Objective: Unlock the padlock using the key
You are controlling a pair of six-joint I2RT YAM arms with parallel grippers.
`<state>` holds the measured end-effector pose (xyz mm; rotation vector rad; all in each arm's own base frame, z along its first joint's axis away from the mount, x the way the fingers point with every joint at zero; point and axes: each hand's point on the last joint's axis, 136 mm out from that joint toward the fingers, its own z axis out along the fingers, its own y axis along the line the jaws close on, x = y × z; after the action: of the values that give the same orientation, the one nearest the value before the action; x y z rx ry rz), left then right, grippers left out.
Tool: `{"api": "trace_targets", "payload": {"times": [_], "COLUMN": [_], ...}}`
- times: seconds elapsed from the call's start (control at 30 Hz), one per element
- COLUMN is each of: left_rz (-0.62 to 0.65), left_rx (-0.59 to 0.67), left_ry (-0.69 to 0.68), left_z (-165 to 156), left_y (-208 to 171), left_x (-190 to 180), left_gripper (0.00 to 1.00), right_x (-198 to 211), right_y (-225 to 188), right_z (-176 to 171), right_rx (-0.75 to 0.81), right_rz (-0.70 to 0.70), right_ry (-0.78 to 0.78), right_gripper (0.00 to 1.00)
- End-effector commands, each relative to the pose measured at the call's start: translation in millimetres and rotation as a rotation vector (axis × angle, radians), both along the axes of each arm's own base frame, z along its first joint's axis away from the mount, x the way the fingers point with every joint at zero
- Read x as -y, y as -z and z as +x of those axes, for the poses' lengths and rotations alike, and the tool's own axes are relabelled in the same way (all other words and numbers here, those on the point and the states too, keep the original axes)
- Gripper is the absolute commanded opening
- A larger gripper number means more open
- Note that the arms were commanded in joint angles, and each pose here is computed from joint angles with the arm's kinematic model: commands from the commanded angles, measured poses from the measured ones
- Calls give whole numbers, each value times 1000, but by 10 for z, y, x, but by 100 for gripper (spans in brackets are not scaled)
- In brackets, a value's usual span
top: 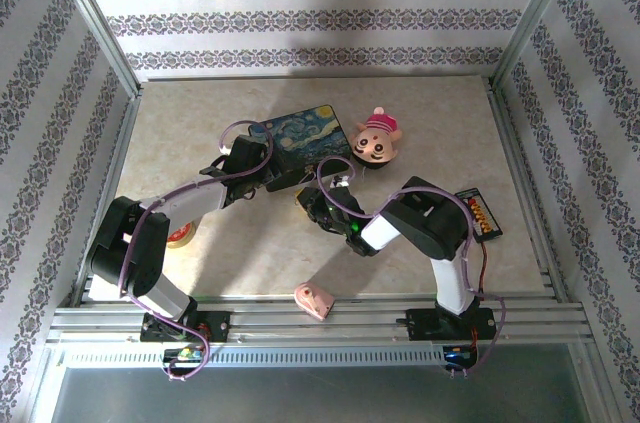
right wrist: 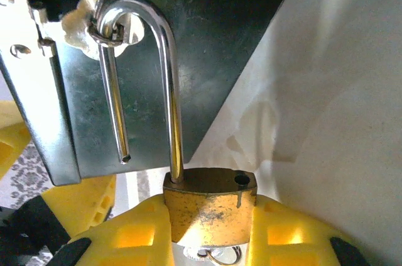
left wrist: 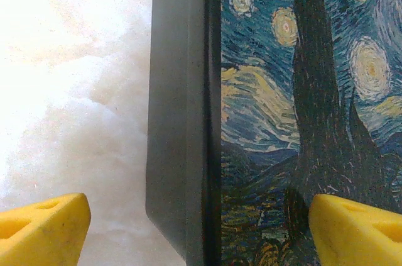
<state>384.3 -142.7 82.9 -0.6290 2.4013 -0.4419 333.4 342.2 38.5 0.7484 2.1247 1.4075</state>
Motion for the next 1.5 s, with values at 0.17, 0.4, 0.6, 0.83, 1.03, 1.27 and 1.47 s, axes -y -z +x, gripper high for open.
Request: {"api": "trace_targets", "payload": {"times": [0.17, 0.4, 0.6, 0.83, 1.03, 1.27, 1.47], "left_rz": [57, 64, 63, 71, 73, 72, 60], "left_rx": [-177, -180, -182, -174, -176, -182, -188], "left_ry": [27, 26, 23, 16, 12, 15, 4], "left_z": [-362, -386, -386, -375, -392, -400, -399], "left_y": [372, 379, 384, 352, 358, 383, 420], "left_x": [-99, -119, -123, -151, -171, -180, -219], "left_gripper": [89, 90, 90, 90, 90, 90, 89], "right_x": [205, 311, 397, 491, 467, 451, 560], "right_y": [8, -9, 10, 30, 7, -46, -34], "right_z": [250, 257, 275, 329, 417, 500, 494], "right_rx": [49, 56, 52, 46, 42, 39, 40], "right_rz": [95, 83, 58, 61, 92, 136, 120], "right_ry": [170, 219, 235, 265, 272, 292, 325], "right_gripper": [0, 0, 0, 0, 0, 0, 0]}}
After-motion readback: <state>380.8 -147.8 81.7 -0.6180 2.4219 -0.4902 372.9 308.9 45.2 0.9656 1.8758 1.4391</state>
